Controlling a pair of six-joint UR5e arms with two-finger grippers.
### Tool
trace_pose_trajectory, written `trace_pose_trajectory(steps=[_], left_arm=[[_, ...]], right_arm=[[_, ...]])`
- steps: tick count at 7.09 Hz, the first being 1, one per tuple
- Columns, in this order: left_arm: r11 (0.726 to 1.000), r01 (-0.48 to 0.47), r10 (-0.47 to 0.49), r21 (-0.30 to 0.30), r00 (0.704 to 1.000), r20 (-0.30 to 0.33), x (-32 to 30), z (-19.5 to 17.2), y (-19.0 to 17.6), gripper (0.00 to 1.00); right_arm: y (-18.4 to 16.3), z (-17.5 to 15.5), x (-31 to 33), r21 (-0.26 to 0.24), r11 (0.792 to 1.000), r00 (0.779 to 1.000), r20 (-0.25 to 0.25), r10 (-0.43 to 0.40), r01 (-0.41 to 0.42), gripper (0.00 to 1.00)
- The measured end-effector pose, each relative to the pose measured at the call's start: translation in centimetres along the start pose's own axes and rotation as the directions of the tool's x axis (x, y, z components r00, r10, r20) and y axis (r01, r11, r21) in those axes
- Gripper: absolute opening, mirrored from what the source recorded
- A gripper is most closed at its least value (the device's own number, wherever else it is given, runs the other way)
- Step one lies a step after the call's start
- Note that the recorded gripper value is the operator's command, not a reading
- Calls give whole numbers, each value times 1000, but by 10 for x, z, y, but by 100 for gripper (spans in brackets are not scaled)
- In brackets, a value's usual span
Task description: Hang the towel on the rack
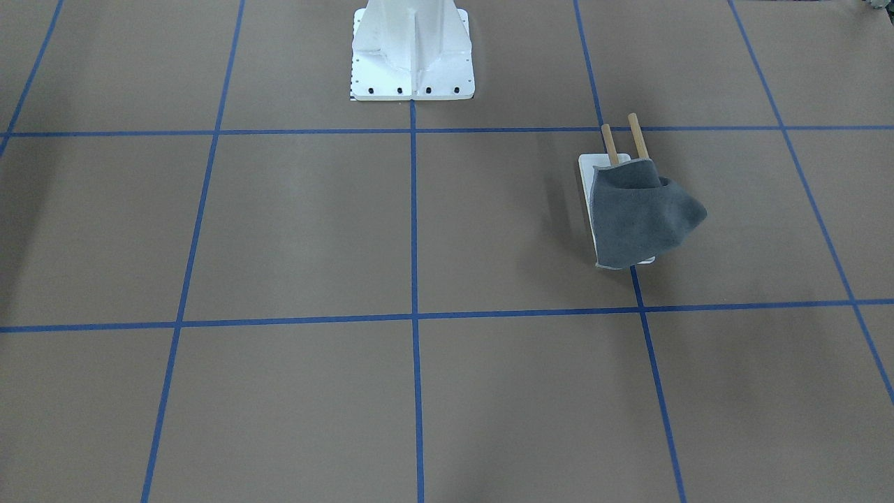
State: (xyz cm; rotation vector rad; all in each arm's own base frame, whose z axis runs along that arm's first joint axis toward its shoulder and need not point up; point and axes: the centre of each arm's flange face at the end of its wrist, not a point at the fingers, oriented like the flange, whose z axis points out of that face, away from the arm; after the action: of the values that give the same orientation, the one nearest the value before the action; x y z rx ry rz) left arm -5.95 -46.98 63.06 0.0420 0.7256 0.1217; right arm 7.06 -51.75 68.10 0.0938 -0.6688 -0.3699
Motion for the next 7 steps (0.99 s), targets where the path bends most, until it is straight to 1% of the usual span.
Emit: trace_pose_trajectory(steps=[7], left_arm=[[1000,-1,1,0,1000,0,0,0,0,100]], right_arm=[[0,-2,-2,5,1000,1000,0,-5,5,100]])
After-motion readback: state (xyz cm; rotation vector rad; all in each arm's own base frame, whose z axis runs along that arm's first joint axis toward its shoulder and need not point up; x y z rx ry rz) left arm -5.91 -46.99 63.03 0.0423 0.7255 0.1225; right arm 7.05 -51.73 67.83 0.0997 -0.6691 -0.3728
